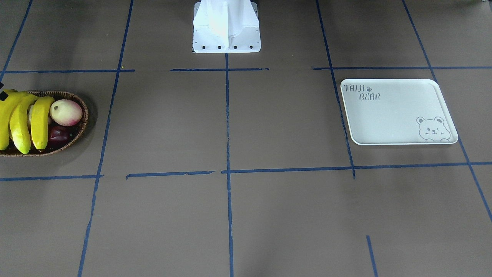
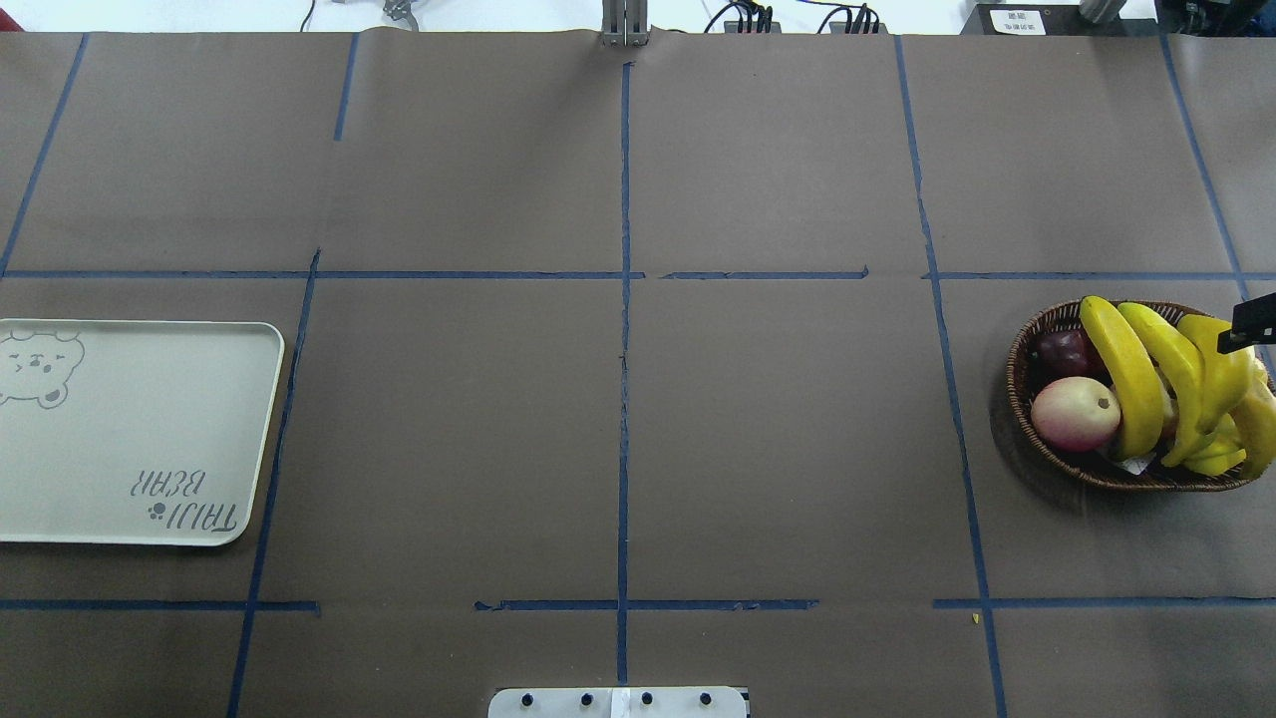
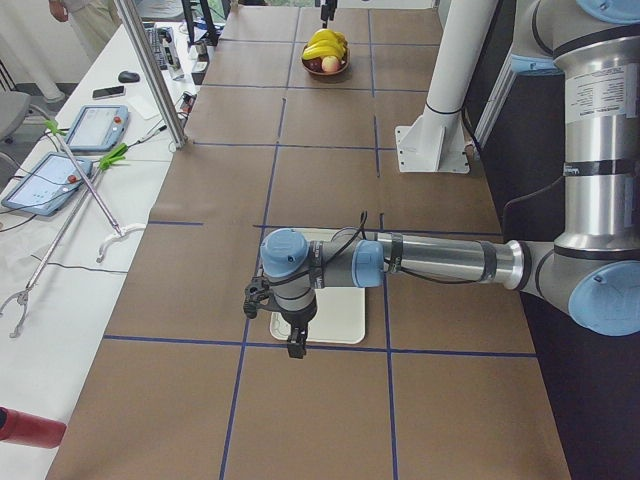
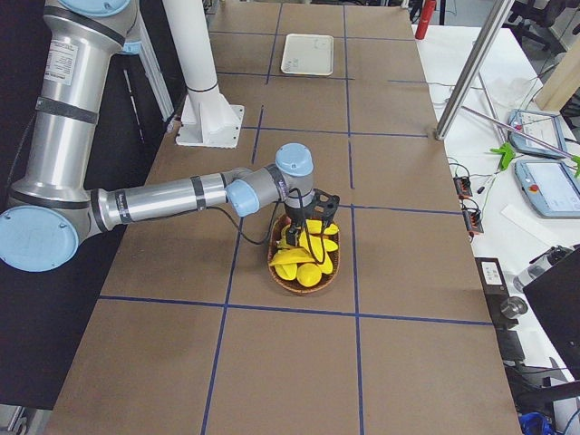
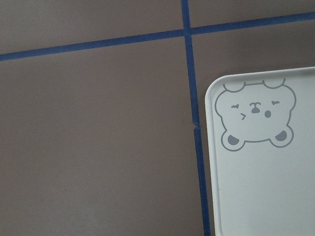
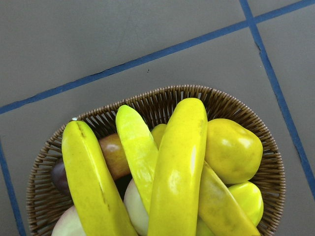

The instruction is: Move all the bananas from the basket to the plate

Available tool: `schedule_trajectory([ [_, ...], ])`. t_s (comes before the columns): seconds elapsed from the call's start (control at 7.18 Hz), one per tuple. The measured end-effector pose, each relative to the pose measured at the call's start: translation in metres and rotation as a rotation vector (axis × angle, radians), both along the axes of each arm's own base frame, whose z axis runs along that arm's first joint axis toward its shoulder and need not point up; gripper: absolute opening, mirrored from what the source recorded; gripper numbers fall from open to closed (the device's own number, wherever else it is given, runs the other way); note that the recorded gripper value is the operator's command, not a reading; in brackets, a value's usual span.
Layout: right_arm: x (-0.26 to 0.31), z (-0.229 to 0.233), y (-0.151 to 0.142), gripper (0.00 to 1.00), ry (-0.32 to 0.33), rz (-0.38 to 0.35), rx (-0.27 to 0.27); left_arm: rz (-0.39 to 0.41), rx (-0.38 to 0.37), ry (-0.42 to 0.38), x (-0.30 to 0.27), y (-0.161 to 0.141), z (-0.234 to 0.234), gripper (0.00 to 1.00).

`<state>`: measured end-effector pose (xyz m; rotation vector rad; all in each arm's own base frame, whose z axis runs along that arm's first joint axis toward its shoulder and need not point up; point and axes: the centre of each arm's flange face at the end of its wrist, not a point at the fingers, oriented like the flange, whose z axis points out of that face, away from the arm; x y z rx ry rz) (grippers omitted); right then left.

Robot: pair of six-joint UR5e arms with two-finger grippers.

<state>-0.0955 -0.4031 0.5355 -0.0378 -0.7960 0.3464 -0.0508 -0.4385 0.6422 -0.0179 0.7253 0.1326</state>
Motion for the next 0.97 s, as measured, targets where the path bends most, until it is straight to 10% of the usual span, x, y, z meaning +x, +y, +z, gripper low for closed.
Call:
schedule_trajectory([
  [0.42,-0.027,0.014,0.002,0.7,0.059,-0.03,0.019,0.0,-0.003,0.0,0.0,0.0,0.002,1.0],
  [0.7,-0.034,0.019,0.003,0.08,0.075,-0.044,0.023,0.0,-0.006,0.0,0.0,0.0,0.003,1.0],
  [0.97,-0.034,0.019,0.003,0.0,0.08,-0.046,0.026,0.0,-0.007,0.0,0.0,0.0,0.002,1.0],
])
